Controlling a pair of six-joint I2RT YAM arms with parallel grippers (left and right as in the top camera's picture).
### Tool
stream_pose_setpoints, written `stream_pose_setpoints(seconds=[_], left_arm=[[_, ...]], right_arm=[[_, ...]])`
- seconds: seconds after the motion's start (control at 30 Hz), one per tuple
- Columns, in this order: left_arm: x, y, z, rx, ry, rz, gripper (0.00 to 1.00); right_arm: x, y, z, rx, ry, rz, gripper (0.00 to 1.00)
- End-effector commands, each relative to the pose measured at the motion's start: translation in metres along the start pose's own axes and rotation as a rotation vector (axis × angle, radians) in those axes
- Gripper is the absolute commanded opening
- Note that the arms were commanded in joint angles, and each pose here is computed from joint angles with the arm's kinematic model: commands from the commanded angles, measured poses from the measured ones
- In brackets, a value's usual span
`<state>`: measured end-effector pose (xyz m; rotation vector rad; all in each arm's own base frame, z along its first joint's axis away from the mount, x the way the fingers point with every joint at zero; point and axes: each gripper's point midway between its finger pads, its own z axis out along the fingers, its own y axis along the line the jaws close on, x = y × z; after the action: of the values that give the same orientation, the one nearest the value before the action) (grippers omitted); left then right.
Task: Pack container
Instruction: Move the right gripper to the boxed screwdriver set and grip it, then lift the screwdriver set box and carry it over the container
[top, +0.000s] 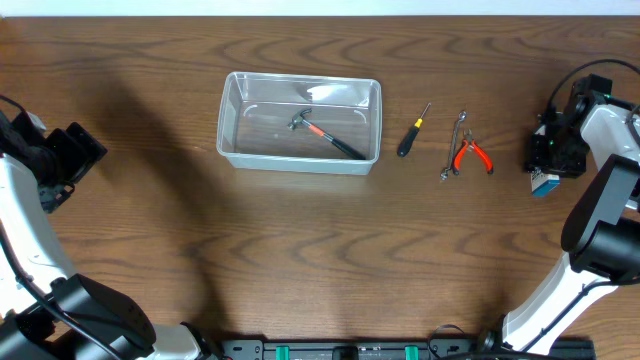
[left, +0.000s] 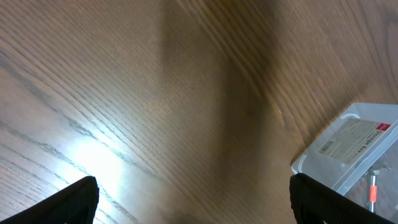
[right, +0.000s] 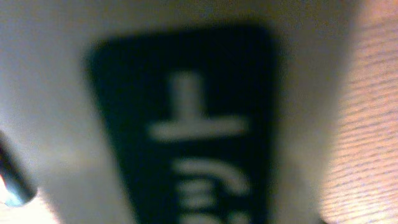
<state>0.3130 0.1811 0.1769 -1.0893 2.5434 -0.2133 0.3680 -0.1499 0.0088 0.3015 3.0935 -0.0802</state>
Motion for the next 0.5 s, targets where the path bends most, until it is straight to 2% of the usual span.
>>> stream_pose_setpoints(seconds=[0.0, 0.1, 0.17, 0.33, 0.47], left_arm=[[-0.002, -0.002, -0.005, -0.001, -0.015, 0.025, 0.91], [-0.002, -0.002, -0.005, -0.001, -0.015, 0.025, 0.91], [-0.002, -0.002, -0.005, -0.001, -0.015, 0.025, 0.90], [-0.002, -0.002, -0.005, -0.001, -0.015, 0.025, 0.90], [-0.002, -0.002, -0.005, -0.001, -0.015, 0.025, 0.90]], right_arm=[[0.005, -0.002, 0.006, 0.004, 0.022, 0.001, 0.28], [0.005, -0.002, 0.006, 0.003, 0.022, 0.002, 0.10], [0.005, -0.001, 0.006, 0.003, 0.022, 0.001, 0.03], [0.001, -0.002, -0.002, 0.002, 0.014, 0.020, 0.01], [-0.018, 0.000, -0.026, -0.003, -0.044, 0.015, 0.01]])
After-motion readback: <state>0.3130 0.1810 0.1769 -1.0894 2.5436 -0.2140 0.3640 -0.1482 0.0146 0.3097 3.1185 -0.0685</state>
